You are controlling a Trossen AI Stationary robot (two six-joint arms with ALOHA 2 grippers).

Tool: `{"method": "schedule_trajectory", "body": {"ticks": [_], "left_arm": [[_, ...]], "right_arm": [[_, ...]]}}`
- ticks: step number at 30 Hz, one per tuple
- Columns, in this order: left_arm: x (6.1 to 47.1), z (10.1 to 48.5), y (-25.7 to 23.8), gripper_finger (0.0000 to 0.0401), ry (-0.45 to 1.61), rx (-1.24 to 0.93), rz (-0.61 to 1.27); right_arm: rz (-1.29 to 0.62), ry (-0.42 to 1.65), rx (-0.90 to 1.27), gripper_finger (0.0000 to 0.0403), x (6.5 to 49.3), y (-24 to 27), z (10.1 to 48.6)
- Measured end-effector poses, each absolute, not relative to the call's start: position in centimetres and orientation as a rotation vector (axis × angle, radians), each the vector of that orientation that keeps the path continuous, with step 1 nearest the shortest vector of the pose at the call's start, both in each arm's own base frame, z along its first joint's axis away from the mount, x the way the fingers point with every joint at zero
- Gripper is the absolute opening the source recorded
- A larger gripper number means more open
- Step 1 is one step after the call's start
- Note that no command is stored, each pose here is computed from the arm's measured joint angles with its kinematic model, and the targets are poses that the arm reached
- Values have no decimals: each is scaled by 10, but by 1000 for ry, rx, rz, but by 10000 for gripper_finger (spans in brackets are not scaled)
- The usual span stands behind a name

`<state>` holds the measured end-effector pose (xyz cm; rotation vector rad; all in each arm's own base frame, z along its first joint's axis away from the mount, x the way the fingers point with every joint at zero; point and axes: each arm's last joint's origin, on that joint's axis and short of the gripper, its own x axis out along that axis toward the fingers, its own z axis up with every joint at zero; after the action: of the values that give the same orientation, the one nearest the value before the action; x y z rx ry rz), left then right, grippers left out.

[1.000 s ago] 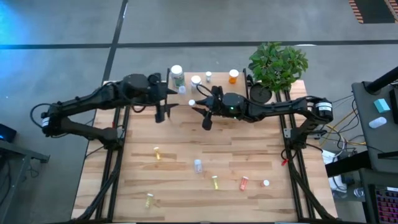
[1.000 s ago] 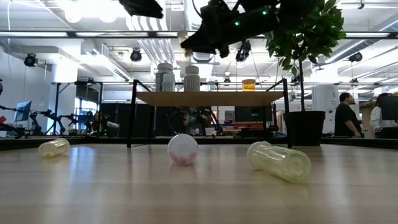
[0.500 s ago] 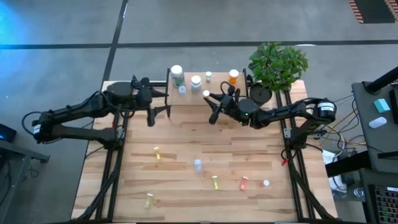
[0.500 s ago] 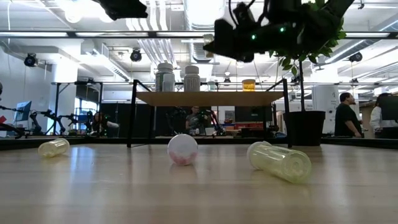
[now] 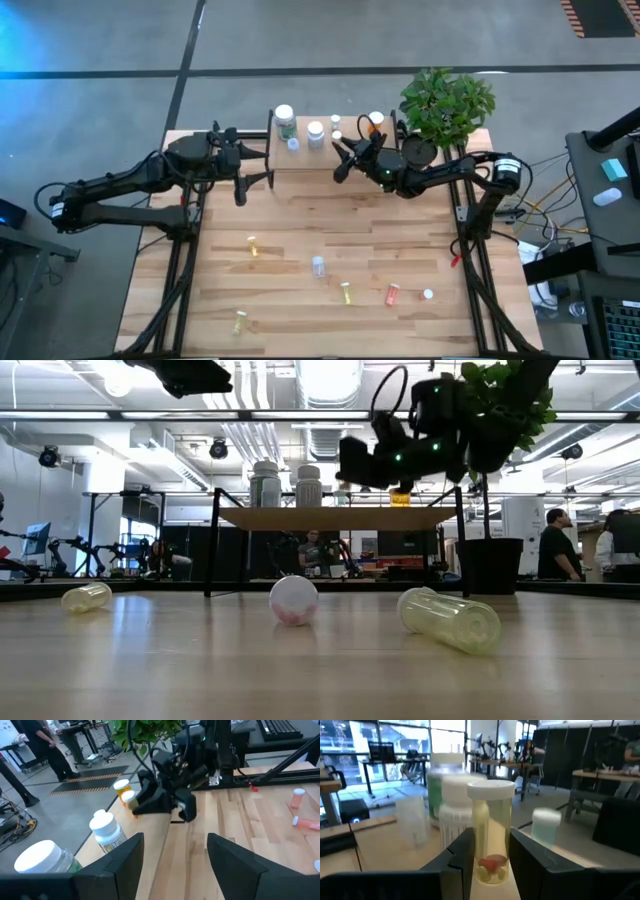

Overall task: Pick and place medicine bottles onto shelf by color
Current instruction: Put the yellow pill bottle on the shelf

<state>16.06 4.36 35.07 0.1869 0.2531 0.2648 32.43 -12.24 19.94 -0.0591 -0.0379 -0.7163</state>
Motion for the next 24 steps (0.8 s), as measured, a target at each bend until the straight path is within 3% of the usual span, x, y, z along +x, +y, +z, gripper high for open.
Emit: {"method": "schedule_trajectory", "body": {"ticks": [15, 24], "left_arm": [[165, 347, 45, 201, 274, 185, 261], [167, 345, 45, 201, 285, 184, 260]], "right_arm": [[-721, -7, 13, 101, 326, -144, 178], [-710, -9, 9, 157, 326, -146, 179]]}}
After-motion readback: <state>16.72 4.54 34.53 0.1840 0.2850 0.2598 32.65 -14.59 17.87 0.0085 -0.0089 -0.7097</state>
